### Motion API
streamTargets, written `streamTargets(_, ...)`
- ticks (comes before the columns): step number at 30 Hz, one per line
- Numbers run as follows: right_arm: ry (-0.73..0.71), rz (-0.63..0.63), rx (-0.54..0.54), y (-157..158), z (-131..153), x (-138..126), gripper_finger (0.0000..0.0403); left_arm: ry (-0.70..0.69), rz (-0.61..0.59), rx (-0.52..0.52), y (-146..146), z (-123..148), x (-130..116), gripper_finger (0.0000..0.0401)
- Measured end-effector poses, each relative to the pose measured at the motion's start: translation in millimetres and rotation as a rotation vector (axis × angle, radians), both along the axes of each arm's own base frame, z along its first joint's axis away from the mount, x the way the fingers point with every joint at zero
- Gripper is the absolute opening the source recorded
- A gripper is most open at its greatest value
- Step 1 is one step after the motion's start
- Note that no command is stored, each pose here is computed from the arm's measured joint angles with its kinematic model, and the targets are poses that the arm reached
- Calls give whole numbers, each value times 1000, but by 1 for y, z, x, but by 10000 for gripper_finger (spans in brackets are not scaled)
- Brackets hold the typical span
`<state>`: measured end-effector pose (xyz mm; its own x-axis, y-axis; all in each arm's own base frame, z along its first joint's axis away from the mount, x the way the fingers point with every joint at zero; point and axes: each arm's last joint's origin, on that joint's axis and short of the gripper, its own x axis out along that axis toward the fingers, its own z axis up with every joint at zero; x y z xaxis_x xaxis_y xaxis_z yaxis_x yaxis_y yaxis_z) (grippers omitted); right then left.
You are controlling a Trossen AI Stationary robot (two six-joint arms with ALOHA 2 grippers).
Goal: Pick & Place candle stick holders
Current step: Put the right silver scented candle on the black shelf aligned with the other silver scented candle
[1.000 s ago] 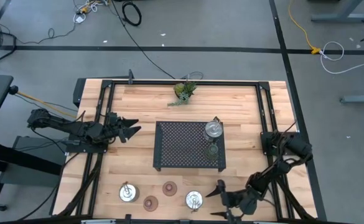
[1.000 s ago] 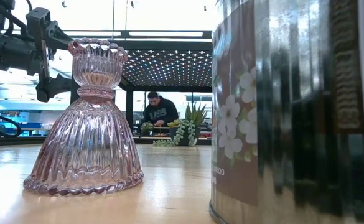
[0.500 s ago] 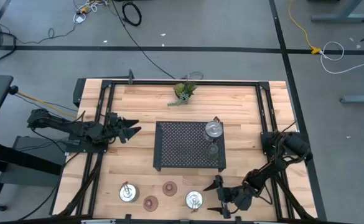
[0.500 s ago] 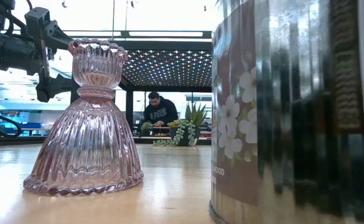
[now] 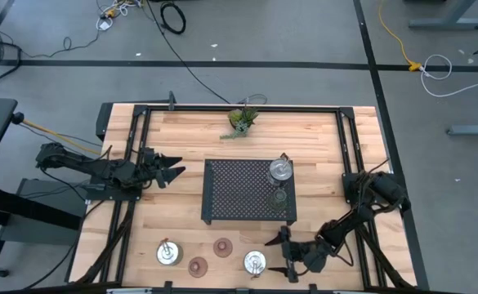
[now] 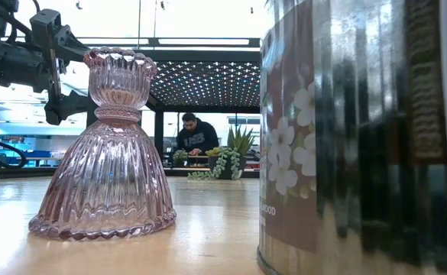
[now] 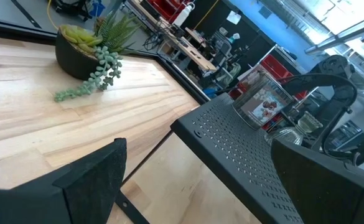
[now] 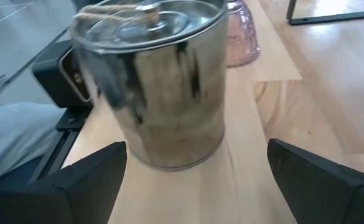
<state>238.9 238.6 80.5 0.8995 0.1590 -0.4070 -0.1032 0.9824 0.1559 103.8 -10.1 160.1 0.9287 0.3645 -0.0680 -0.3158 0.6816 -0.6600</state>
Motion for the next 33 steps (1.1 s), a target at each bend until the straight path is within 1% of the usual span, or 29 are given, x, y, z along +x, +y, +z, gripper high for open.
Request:
streamTargets(6, 0, -36, 17, -8, 0, 8, 387, 13, -2, 25, 0, 0, 0, 399)
streamTargets(11, -21, -30, 52, -10, 4, 12, 387, 14, -2, 25, 0, 0, 0, 399)
streamTargets(19, -28, -38, 60, -11, 4, 14, 387, 15, -2, 26, 0, 0, 0, 399)
streamTargets(24, -46, -31, 71, -6, 10, 20, 387, 17, -2, 28, 0, -1, 0, 399)
streamTargets(28, -27, -16, 48, -2, 12, 23, 387, 17, -2, 28, 0, 0, 0, 399)
streamTargets(33, -6, 5, 60, 0, 12, 24, 387, 17, -2, 28, 0, 0, 0, 399)
